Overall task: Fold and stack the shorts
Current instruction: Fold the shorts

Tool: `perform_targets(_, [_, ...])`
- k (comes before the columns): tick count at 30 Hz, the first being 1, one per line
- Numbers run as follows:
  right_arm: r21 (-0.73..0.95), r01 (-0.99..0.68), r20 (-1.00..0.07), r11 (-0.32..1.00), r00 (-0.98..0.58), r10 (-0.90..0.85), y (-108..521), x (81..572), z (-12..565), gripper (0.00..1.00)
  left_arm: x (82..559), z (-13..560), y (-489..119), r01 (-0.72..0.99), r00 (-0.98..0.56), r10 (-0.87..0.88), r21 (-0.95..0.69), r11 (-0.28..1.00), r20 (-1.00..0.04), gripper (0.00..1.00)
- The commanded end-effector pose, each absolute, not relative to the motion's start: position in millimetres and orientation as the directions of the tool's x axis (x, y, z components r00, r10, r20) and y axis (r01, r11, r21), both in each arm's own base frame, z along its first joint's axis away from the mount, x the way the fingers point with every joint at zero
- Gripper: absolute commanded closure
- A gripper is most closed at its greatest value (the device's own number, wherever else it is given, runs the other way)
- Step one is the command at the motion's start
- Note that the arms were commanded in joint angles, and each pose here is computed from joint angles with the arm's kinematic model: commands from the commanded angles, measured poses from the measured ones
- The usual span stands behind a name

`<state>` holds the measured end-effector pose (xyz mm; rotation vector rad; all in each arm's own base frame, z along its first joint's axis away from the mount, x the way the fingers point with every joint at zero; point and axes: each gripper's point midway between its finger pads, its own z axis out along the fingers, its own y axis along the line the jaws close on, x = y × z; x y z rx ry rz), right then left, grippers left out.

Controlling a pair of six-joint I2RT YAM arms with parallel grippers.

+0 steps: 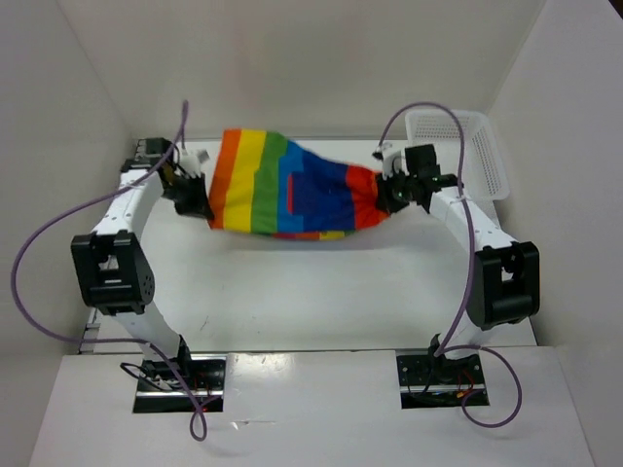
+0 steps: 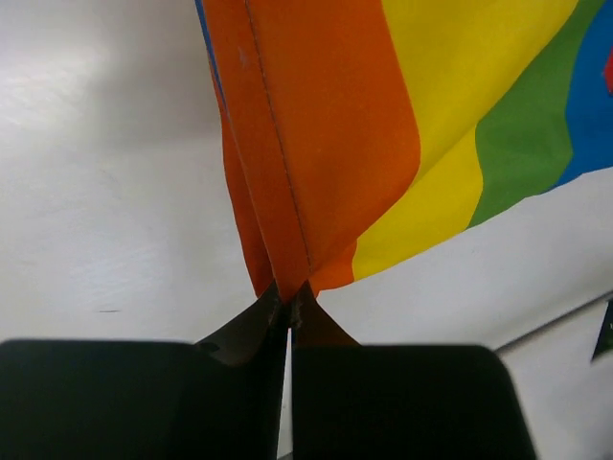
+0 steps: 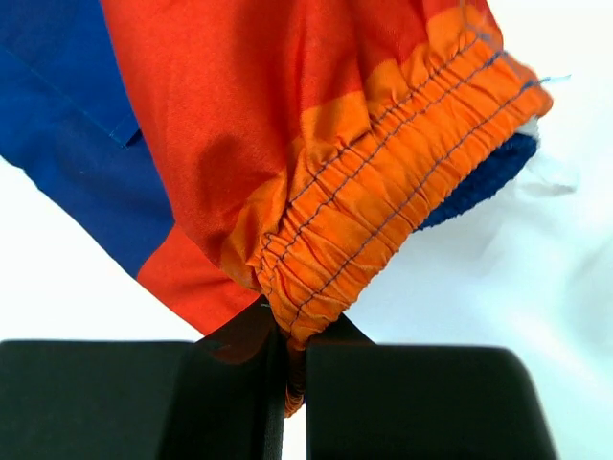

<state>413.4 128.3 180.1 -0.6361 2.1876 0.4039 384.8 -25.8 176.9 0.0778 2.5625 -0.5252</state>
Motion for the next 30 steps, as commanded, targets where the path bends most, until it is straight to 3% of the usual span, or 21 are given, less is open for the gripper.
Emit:
perform_targets(1, [0.011, -0.592, -0.662, 0.806, -0.608, -0.438, 102.1, 372.0, 128.7, 1.00, 330.8, 94.2, -45.6, 0.079, -0.976, -0.013, -0.408, 0.909, -0.219, 0.95])
perform_targets(4, [0.023, -0.592, -0.622, 0.806, -0.640, -0.452, 96.9, 352.6, 110.3, 1.00, 302.7, 58.5, -48.0, 0.031, -0.996, -0.004, -0.407, 0.913, -0.084, 0.92])
perform_targets(7, [-0.016, -0.585, -0.606, 0.811, -0.639, -0.473, 88.2, 347.8, 107.0, 1.00, 293.7, 50.4, -53.4, 0.037, -0.999, 0.018, -0.402, 0.915, -0.051, 0.92])
perform_targets(10, [-0.042, -0.590, -0.593, 0.806, -0.635, -0.495, 83.4, 347.2, 105.6, 1.00, 281.0, 49.2, -56.5, 0.031, -1.000, 0.027, -0.405, 0.914, -0.015, 0.86])
perform_targets(11, [-0.042, -0.590, -0.593, 0.806, -0.635, -0.495, 83.4, 347.2, 105.6, 1.00, 277.8, 49.9, -56.7, 0.025, -1.000, 0.027, -0.406, 0.914, -0.001, 0.80])
perform_targets(12, [-0.035, -0.594, -0.595, 0.804, -0.633, -0.494, 85.0, 346.8, 105.8, 1.00, 271.4, 51.9, -58.4, 0.014, -0.999, 0.027, -0.415, 0.910, 0.026, 0.61])
perform_targets(15, [-0.042, -0.600, -0.597, 0.799, -0.626, -0.501, 84.9, 348.2, 109.2, 1.00, 262.9, 59.6, -58.8, 0.001, -0.998, 0.027, -0.417, 0.909, 0.057, 0.47])
perform_targets(19, [-0.055, -0.605, -0.608, 0.795, -0.611, -0.507, 85.7, 355.5, 117.7, 1.00, 303.8, 107.2, -55.6, 0.086, -0.988, 0.028, -0.391, 0.916, -0.153, 0.32])
perform_targets(20, [-0.055, -0.605, -0.609, 0.795, -0.611, -0.507, 85.7, 355.6, 117.7, 1.00, 328.5, 127.2, -56.1, 0.130, -0.965, 0.028, -0.383, 0.914, -0.260, 0.28])
perform_targets(22, [-0.061, -0.604, -0.617, 0.795, -0.603, -0.506, 86.3, 358.7, 122.2, 1.00, 347.7, 136.8, -58.5, 0.174, -0.940, 0.052, -0.343, 0.923, -0.338, 0.17])
perform_targets(23, [-0.057, -0.604, -0.611, 0.795, -0.609, -0.507, 85.9, 356.7, 121.1, 1.00, 357.7, 132.3, -64.3, 0.202, -0.929, 0.083, -0.308, 0.929, -0.360, 0.17])
perform_targets(24, [-0.064, -0.612, -0.610, 0.788, -0.601, -0.516, 85.5, 357.0, 121.2, 1.00, 364.9, 111.8, -58.5, 0.185, -0.943, 0.098, -0.257, 0.949, -0.319, 0.17])
perform_targets(27, [-0.078, -0.612, -0.607, 0.787, -0.597, -0.525, 83.5, 358.3, 123.8, 1.00, 371.2, 77.0, -77.3, 0.195, -0.963, 0.117, -0.327, 0.925, -0.243, 0.17])
perform_targets(30, [-0.083, -0.611, -0.613, 0.787, -0.592, -0.524, 83.5, 358.2, 127.0, 1.00, 388.9, 87.0, -104.9, 0.283, -0.926, 0.160, -0.350, 0.893, -0.341, 0.17])
